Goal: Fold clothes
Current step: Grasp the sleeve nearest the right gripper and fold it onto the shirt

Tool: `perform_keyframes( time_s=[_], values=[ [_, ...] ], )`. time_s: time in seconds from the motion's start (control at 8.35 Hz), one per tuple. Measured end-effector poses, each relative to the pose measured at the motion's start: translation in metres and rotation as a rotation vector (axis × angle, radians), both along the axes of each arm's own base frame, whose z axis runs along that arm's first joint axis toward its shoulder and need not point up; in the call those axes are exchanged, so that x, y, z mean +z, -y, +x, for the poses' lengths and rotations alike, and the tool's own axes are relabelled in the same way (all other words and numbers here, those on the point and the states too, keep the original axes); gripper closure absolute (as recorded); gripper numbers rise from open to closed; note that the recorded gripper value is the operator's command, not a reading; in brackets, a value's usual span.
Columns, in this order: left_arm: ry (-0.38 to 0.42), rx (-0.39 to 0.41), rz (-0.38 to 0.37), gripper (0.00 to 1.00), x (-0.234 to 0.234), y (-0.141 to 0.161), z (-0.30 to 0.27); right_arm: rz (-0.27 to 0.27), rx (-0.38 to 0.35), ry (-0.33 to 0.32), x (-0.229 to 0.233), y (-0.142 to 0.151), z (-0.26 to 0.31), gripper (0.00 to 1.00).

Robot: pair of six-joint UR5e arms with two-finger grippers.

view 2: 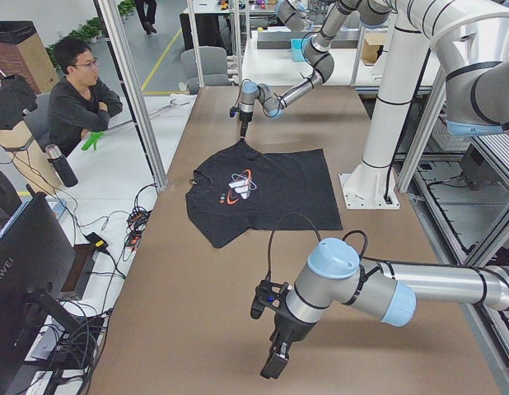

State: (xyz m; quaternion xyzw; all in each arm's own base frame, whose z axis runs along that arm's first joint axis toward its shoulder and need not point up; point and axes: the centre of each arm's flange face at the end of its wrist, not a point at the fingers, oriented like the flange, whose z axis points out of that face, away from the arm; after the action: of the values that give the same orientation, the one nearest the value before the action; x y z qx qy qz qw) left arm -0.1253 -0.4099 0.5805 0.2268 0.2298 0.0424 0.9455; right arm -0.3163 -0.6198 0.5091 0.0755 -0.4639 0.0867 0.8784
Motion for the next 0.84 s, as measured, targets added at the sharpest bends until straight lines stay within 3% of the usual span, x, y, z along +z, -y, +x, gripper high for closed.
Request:
perform_keyframes(
  time_s=[0.48, 0.84],
  values=[
    [0.000, 0.000, -0.001, 0.06, 0.000, 0.000, 0.000, 0.008, 0.003, 0.009, -0.007, -0.003, 0.000, 1.00],
    [-0.001, 0.000, -0.003, 0.06, 0.001, -0.001, 0.000, 0.043, 0.017, 0.071, -0.071, -0.012, 0.004, 1.00]
  ],
)
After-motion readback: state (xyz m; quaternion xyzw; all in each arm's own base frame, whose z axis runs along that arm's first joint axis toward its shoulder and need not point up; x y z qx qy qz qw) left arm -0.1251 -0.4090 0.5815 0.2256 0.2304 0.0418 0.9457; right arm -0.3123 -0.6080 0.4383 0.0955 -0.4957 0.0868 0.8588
